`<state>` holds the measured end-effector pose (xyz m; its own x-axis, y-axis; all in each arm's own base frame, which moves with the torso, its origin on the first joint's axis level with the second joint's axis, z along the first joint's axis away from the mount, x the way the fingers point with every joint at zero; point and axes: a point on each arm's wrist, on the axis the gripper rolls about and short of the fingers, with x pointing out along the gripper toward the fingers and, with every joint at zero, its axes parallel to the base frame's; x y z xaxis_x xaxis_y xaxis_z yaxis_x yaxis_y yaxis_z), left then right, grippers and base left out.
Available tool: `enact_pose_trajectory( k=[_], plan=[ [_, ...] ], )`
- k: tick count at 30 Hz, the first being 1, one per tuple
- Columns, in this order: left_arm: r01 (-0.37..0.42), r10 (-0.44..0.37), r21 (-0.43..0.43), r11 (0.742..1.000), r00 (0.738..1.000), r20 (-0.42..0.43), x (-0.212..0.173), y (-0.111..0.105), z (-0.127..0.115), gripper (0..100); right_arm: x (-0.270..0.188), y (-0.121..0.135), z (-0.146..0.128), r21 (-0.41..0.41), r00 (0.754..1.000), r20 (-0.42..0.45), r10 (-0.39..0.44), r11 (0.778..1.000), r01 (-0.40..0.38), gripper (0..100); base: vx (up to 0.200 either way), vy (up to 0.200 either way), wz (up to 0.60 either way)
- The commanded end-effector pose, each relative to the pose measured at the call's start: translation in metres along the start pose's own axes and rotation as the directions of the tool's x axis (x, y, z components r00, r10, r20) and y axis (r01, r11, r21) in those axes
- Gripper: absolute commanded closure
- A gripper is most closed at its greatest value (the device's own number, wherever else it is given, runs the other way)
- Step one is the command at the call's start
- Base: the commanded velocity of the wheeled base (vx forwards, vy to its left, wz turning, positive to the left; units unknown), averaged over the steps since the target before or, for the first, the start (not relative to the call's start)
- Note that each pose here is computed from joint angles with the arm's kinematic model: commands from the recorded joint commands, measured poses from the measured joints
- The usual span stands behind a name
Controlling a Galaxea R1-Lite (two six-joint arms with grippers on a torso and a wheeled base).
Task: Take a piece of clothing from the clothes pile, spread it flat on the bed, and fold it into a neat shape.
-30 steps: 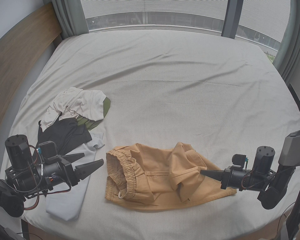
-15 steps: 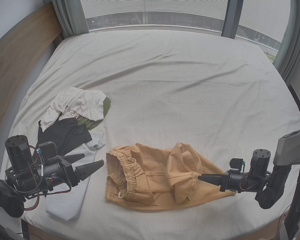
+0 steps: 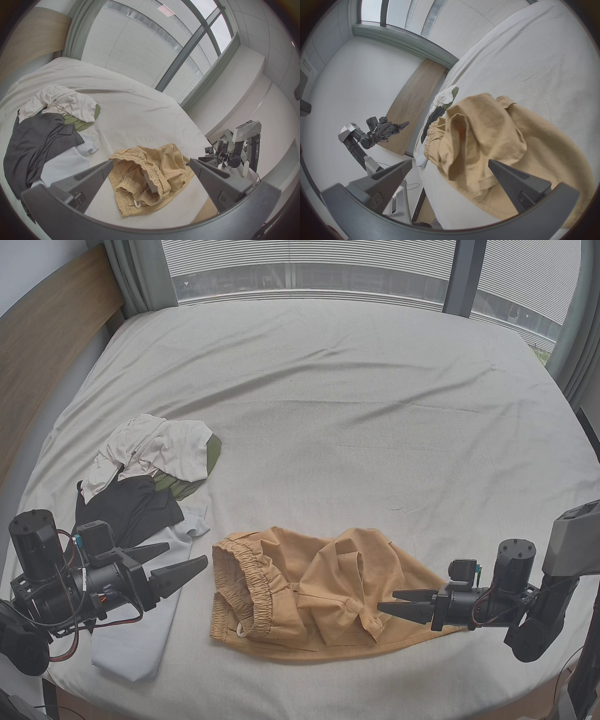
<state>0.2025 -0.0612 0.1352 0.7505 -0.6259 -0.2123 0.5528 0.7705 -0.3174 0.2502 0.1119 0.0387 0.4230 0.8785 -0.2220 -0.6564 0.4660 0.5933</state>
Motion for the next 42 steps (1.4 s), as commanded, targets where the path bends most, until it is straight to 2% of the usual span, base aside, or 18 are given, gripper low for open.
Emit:
enact_pose_trajectory(
  k=[1, 4, 9, 12, 19, 27, 32, 42],
  plan=[
    [0.006, -0.006, 0.001, 1.0, 1.0, 0.0, 0.001, -0.001, 0.0, 0, 0.007, 0.013, 0.002, -0.031, 0.999, -0.004, 0.042, 0.999, -0.042, 0, 0.0, 0.0, 0.0],
    [0.007, -0.007, 0.001, 1.0, 1.0, 0.002, 0.001, -0.001, 0.001, 0, 0.015, 0.017, -0.001, -0.04, 0.998, -0.02, 0.061, 0.997, -0.062, 0, 0.0, 0.0, 0.0],
    [0.008, -0.008, 0.004, 1.0, 1.0, 0.008, 0.001, -0.001, 0.001, 0, 0.028, 0.013, -0.008, -0.033, 0.999, -0.033, 0.038, 0.999, -0.039, 0, 0.0, 0.0, 0.0],
    [0.009, -0.009, 0.005, 1.0, 1.0, 0.013, 0.001, -0.001, 0.002, 0, 0.046, 0.011, -0.02, -0.027, 0.996, -0.072, 0.046, 0.998, -0.048, 0, 0.0, 0.0, 0.0],
    [0.008, -0.008, 0.006, 1.0, 1.0, 0.016, 0.001, -0.001, 0.002, 0, 0.058, 0.01, -0.024, -0.029, 0.994, -0.086, 0.061, 0.998, -0.064, 0, 0.0, 0.0, 0.0],
    [0.009, -0.009, 0.008, 1.0, 1.0, 0.02, 0.001, -0.001, 0.004, 0, 0.076, 0.008, -0.021, -0.061, 0.998, -0.044, 0.038, 0.997, -0.041, 0, 0.0, 0.0, 0.0],
    [0.013, -0.013, 0.013, 1.0, 0.999, 0.035, 0.001, -0.002, 0.004, 0, 0.088, 0.016, -0.018, -0.074, 0.997, -0.029, 0.073, 0.994, -0.075, 0, 0.0, 0.0, 0.0],
    [0.017, -0.018, 0.015, 1.0, 0.999, 0.047, 0.001, -0.002, 0.006, 0, 0.098, 0.023, -0.014, -0.065, 0.996, -0.005, 0.092, 0.994, -0.093, 0, 0.0, 0.0, 0.0]
  ],
)
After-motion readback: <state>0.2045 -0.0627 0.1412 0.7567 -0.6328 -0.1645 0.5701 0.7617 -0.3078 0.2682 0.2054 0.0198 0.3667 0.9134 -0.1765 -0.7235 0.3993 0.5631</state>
